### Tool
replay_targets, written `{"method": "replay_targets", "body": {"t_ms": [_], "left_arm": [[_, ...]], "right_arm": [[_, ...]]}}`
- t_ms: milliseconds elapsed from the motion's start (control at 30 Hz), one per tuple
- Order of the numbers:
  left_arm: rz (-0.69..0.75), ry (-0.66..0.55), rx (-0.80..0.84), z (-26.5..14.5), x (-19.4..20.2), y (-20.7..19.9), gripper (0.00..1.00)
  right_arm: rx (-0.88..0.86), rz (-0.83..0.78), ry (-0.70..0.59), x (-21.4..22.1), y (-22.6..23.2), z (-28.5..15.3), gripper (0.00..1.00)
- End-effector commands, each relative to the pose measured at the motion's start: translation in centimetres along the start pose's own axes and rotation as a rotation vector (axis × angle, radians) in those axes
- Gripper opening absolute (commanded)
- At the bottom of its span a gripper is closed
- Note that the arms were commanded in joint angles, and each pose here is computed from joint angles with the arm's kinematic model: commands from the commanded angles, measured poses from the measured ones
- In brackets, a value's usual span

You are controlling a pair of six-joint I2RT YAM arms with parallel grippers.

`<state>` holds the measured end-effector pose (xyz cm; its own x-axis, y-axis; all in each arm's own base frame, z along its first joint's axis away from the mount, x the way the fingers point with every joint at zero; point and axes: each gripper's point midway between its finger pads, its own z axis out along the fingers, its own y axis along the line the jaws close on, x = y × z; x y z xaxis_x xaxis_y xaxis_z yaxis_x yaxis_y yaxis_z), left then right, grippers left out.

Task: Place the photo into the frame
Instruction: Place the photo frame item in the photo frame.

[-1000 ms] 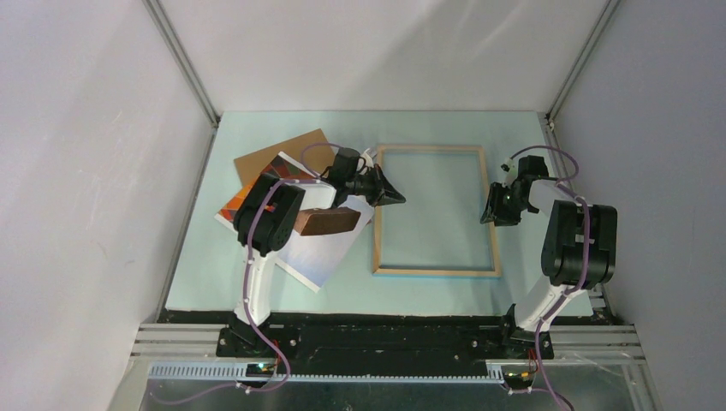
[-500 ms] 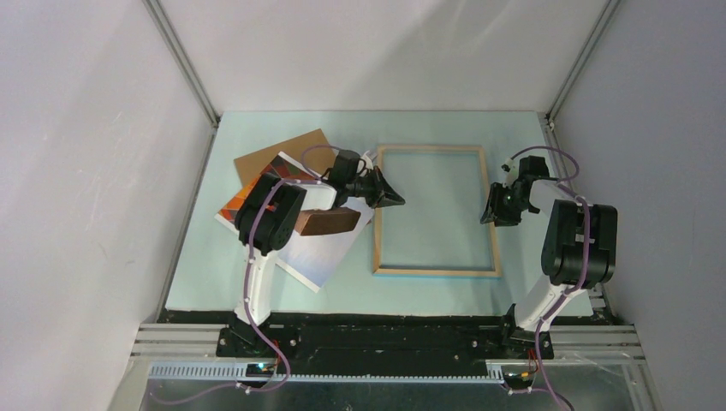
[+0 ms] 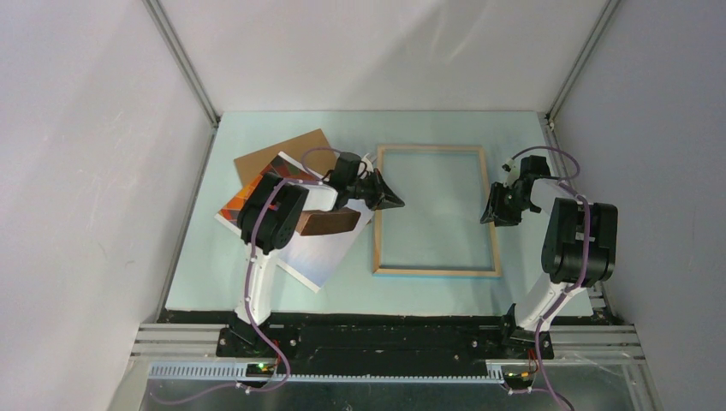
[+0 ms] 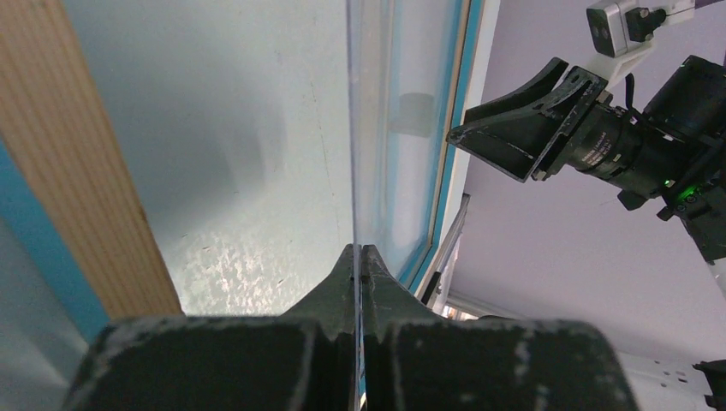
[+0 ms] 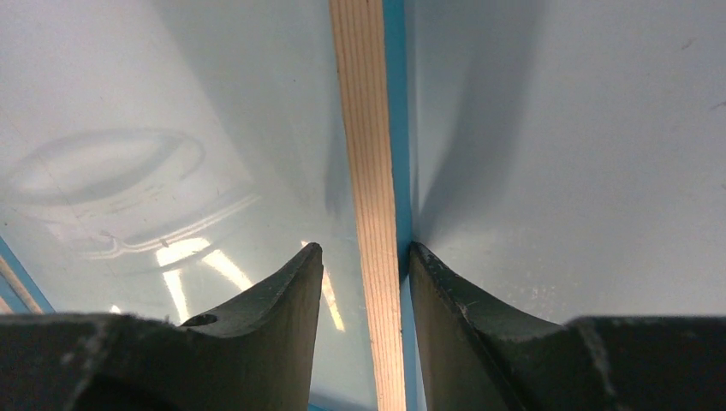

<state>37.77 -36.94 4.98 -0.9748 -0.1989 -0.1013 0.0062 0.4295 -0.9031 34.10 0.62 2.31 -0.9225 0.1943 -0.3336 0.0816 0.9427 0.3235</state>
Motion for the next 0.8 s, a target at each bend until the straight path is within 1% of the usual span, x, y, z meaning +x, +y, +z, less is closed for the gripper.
{"method": "replay_targets", "body": {"t_ms": [0,100,300,400,567,767], "left_arm": [[0.04,0.016,-0.004,0.9,0.8,-0.1,0.0],[0.041,0.018,-0.023,0.9,0.8,0.3,0.01],[0.049,0.021,-0.057,0.9,0.8,0.7,0.07],[0.051,0.022,-0.071,0.8,0.7,0.9,0.12],[0.063,0.023,-0.093,0.7,0.8,1.1,0.18],[0.069,0.024,-0.124,0.5,0.9,1.6,0.3]], "right_arm": [[-0.068,-0.017,-0.008,-0.8,1.6,-0.1,0.46],[-0.062,-0.02,-0.013,-0.9,1.6,-0.2,0.46],[-0.052,-0.024,-0.015,-1.0,1.6,-0.4,0.46],[-0.046,-0.026,-0.019,-1.1,1.6,-0.5,0.46],[-0.041,-0.028,-0.023,-1.2,1.6,-0.6,0.46],[-0.036,-0.03,-0.021,-1.3,1.5,-0.6,0.47]]}}
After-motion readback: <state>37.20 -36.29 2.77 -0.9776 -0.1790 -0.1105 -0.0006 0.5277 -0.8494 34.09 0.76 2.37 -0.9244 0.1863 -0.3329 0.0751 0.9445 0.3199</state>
